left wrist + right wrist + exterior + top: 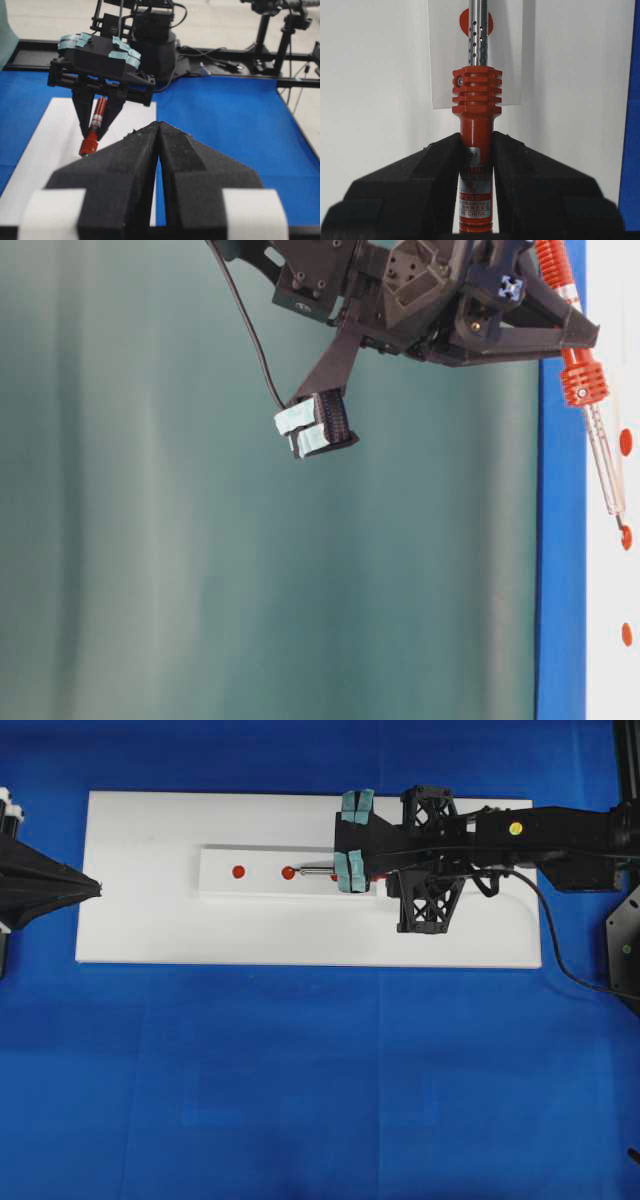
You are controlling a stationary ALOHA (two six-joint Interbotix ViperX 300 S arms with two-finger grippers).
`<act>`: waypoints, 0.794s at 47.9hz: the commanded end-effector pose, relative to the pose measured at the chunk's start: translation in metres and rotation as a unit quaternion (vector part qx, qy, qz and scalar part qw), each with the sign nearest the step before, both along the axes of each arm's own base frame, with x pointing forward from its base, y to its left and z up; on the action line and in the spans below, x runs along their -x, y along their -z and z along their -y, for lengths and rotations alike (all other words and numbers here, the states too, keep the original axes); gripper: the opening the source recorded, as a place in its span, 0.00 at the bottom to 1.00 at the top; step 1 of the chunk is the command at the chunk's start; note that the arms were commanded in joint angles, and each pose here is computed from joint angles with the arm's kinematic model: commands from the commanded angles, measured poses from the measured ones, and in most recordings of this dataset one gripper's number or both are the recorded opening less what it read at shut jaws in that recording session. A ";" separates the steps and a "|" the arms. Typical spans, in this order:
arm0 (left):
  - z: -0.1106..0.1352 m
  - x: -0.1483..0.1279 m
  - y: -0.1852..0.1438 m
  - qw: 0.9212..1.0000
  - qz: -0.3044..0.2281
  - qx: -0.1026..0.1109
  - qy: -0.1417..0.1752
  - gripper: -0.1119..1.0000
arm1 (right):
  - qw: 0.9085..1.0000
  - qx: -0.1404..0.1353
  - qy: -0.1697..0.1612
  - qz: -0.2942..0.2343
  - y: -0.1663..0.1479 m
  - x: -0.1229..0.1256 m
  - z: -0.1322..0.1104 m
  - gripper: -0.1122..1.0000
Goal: Touch the tip of the soldering iron to the mark.
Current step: 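Lower the iron tip onto the right red dot, then lift the iron up and back from the dot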
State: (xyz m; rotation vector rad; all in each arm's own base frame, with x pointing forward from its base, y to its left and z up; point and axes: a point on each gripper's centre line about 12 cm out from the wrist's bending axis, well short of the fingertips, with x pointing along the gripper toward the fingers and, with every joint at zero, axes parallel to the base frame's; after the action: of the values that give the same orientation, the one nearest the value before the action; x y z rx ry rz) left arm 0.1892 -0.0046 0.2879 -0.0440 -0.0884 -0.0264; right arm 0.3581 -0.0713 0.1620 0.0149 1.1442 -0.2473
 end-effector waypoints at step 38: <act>0.001 -0.001 -0.007 1.000 0.012 0.000 0.002 0.10 | 1.000 0.000 0.000 0.015 -0.008 -0.003 0.000 0.16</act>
State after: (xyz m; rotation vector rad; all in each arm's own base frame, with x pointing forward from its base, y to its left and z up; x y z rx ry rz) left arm 0.1891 -0.0046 0.2876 -0.0440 -0.0900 -0.0265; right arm 0.3578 -0.0711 0.1615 0.0195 1.1440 -0.2478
